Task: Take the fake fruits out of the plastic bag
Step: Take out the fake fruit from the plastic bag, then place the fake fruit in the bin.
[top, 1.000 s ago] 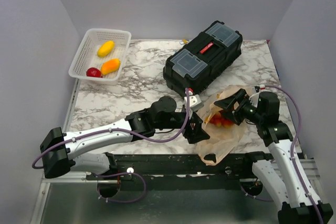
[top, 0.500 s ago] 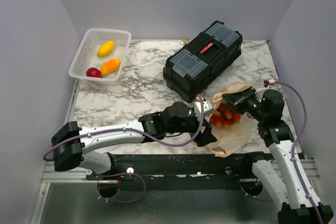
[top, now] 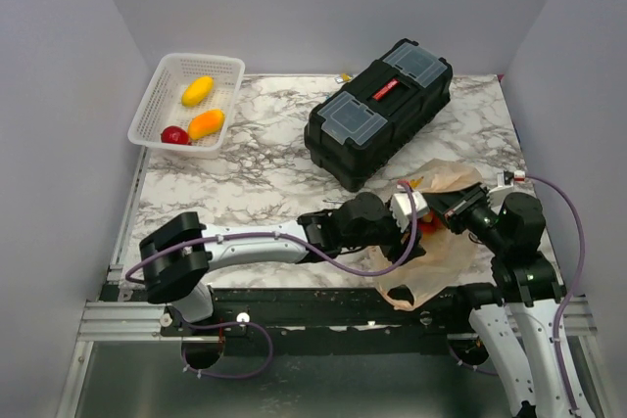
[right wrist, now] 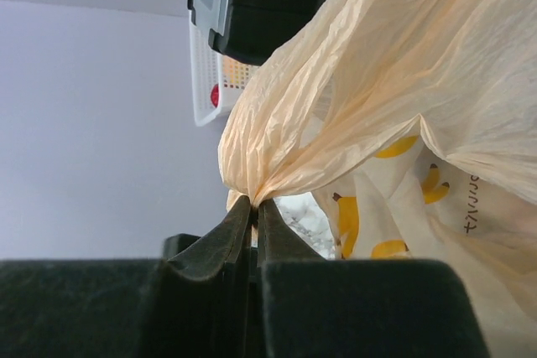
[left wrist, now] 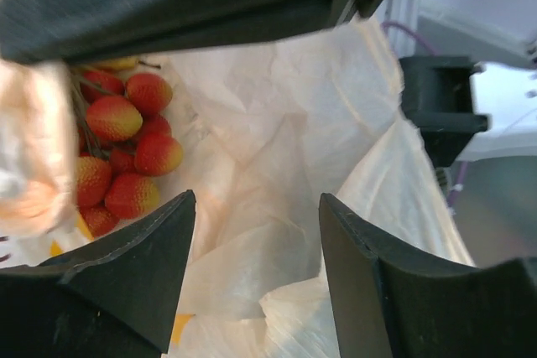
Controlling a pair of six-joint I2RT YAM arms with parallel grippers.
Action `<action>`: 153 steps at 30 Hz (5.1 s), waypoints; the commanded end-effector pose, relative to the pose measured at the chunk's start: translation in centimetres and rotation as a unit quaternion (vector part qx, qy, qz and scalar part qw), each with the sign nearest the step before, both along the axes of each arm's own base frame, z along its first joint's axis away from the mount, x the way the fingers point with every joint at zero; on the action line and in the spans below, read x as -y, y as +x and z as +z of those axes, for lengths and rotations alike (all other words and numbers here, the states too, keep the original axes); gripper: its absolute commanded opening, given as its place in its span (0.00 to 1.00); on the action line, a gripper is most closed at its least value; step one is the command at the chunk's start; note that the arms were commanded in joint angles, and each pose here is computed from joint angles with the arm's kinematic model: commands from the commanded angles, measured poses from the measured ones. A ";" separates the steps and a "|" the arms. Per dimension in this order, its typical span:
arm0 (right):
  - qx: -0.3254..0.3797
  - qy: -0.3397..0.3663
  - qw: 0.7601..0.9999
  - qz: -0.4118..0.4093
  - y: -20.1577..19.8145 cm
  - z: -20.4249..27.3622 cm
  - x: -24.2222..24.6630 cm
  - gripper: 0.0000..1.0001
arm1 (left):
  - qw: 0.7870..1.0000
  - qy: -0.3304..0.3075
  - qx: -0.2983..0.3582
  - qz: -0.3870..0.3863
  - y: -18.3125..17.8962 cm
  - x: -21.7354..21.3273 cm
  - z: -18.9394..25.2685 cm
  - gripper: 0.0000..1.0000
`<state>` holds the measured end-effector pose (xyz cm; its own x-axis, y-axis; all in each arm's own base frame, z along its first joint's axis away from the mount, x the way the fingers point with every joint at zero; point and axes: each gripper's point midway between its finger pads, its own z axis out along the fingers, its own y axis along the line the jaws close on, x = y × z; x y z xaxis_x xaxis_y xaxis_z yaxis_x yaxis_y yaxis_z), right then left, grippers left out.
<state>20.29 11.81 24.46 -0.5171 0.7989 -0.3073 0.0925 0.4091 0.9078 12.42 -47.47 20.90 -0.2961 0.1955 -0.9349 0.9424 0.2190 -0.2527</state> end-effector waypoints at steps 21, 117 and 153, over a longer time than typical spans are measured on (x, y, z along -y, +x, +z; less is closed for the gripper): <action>-0.034 -0.032 0.995 -0.086 0.4 -0.5 2.8 0.03 | 0.957 0.131 0.083 0.244 11.0 2.2 -10.4 0.58; -0.038 -0.189 0.981 -0.036 0.6 -3.6 4.2 0.01 | 0.996 0.029 -0.059 0.061 5.2 -1.2 8.2 0.00; -0.036 -0.242 0.966 -0.082 0.9 -3.6 6.6 0.01 | 0.896 -0.048 -0.068 0.435 15.5 -27.6 18.1 0.00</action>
